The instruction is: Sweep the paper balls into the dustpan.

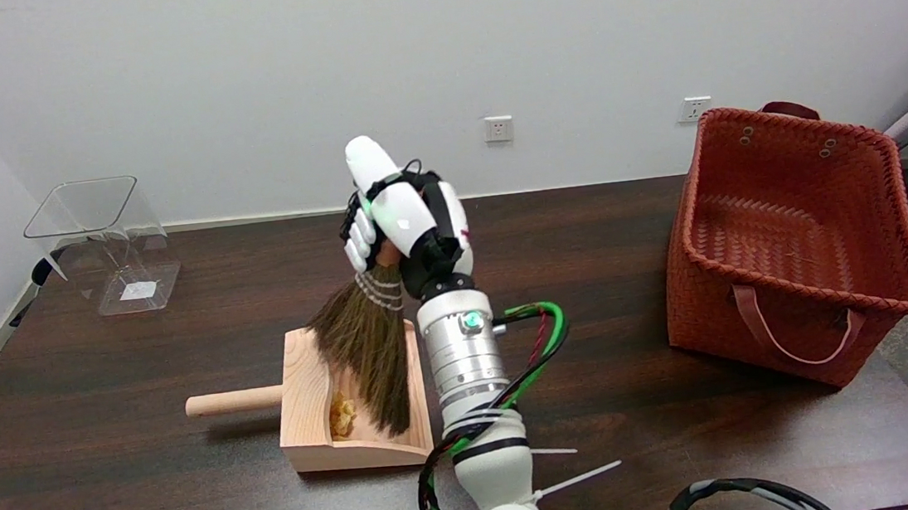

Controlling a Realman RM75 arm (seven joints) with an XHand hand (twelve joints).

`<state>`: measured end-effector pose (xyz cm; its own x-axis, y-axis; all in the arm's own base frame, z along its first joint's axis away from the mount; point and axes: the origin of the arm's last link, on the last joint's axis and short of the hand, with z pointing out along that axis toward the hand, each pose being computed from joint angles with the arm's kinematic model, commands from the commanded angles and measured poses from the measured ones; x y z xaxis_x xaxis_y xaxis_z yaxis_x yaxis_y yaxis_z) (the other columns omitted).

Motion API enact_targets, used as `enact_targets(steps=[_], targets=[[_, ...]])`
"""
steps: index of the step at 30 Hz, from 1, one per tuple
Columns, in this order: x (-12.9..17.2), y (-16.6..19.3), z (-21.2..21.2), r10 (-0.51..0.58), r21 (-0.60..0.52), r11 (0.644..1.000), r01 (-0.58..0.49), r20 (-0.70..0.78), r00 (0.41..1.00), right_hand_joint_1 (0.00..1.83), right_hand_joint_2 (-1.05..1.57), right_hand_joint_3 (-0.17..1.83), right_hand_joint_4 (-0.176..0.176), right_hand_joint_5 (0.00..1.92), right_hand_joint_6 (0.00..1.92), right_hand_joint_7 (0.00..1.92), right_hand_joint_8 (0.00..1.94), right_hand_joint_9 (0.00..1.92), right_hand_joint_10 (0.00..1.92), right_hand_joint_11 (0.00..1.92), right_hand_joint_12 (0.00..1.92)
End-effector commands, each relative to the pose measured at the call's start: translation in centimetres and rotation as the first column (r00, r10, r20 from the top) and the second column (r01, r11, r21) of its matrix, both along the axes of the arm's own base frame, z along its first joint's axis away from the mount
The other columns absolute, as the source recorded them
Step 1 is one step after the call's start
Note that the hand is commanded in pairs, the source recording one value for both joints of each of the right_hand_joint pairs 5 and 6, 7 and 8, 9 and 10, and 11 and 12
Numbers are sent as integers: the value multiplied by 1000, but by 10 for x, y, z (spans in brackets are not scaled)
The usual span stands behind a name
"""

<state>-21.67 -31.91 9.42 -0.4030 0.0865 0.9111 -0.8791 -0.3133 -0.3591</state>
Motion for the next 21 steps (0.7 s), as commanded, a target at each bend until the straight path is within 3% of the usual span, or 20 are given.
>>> enact_targets(steps=[1, 6, 8, 9, 10, 15, 21], targets=[[48, 16, 43, 98, -122, 984, -132, -252, 963, 781, 1571, 149, 0, 1920, 1920, 1920, 1920, 1920, 1920, 1920, 1920], [55, 17, 55, 126, -132, 977, -166, -268, 955, 784, 1571, 156, 0, 1920, 1920, 1920, 1920, 1920, 1920, 1920, 1920], [90, 43, 41, 234, -91, 966, -243, -96, 967, 785, 1571, 158, 0, 1920, 1920, 1920, 1920, 1920, 1920, 1920, 1920], [55, 17, 63, 125, -145, 975, -171, -280, 952, 786, 1571, 159, 0, 1920, 1920, 1920, 1920, 1920, 1920, 1920, 1920], [55, 16, 66, 123, -150, 974, -172, -289, 949, 787, 1571, 158, 0, 1920, 1920, 1920, 1920, 1920, 1920, 1920, 1920], [63, 13, 76, 114, -187, 962, -198, -384, 916, 799, 1571, 164, 0, 1920, 1920, 1920, 1920, 1920, 1920, 1920, 1920], [92, 16, 79, 29, -295, 925, -238, -571, 820, 871, 1571, 182, 0, 1920, 1920, 1920, 1920, 1920, 1920, 1920, 1920]])
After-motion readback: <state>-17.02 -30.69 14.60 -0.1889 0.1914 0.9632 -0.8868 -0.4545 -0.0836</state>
